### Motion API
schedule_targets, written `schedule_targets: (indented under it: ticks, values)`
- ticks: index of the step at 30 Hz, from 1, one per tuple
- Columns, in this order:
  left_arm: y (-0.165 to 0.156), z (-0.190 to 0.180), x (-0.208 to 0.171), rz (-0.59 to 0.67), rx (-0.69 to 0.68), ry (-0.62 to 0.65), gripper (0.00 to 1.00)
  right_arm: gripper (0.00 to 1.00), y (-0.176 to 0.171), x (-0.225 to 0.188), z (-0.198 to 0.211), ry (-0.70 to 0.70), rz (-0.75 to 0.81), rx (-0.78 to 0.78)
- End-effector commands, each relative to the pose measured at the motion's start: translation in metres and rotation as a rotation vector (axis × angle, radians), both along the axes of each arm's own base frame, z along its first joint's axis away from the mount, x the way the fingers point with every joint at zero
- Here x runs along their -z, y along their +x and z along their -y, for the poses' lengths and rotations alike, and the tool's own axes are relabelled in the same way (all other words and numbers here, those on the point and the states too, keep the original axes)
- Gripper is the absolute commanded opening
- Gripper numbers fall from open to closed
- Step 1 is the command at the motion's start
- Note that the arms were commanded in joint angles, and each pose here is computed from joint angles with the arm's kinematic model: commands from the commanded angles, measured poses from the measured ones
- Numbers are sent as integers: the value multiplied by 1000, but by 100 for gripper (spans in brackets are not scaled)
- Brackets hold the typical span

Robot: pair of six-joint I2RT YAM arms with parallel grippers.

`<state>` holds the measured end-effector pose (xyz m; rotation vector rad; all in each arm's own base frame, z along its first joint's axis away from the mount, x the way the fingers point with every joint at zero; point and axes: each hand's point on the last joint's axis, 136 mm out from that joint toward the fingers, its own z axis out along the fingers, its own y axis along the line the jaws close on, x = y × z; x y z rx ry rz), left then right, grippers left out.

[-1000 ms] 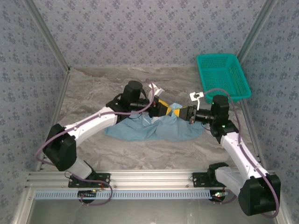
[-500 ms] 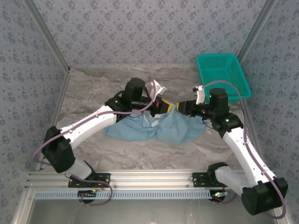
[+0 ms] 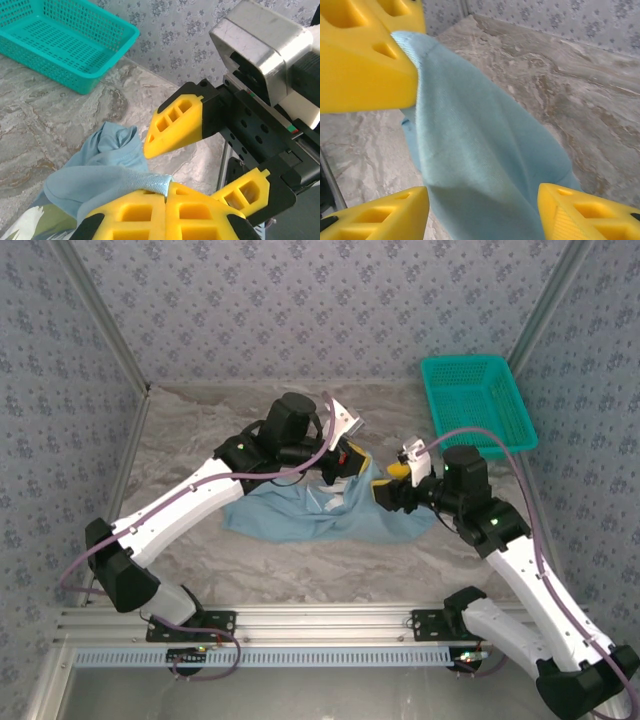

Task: Fold the inside-out t-shirt

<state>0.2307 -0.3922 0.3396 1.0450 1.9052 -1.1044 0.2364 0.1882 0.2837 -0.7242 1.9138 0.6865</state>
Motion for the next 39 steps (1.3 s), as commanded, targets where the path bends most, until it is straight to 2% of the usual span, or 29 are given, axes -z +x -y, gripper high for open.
schedule_targets:
  ticks: [1,3,4,5,7,8,9,11,13,16,19,22,33,39]
  values:
    - [-7,0,-18,-1,25,-40,0,62,6,-13,-19,81,61,-75]
    - [-9,1,-21,-9,32,-55,0,60,12,-12,-26,94,56,-99]
    - [-9,1,-21,-10,33,-57,0,55,12,-11,-31,116,34,-118]
    - [-8,1,-20,-12,31,-54,0,46,13,-11,-33,130,24,-127]
    - [-5,-1,-19,-6,18,-50,0,17,13,-16,-32,171,24,-120]
    - [-1,-2,-18,2,-4,-47,0,7,13,-18,-28,195,19,-118]
    - [7,-6,-19,10,-46,-48,5,0,12,-20,-23,227,6,-114]
    - [26,-19,-20,7,-143,-71,17,0,10,-18,-11,294,-33,-111]
    - [41,-37,-17,-16,-219,-118,37,0,9,-23,2,383,-55,-104]
    - [38,-49,6,-2,-232,-126,52,0,10,-32,13,484,-67,-100]
    - [35,-47,35,-14,-220,-90,55,0,11,-33,14,504,-82,-105]
    - [33,-34,48,-45,-186,-89,55,0,13,-31,14,508,-95,-111]
    - [47,10,39,-147,-149,-175,59,0,16,-31,15,504,-77,-98]
    - [57,18,40,-171,-167,-200,56,0,15,-28,15,499,-83,-100]
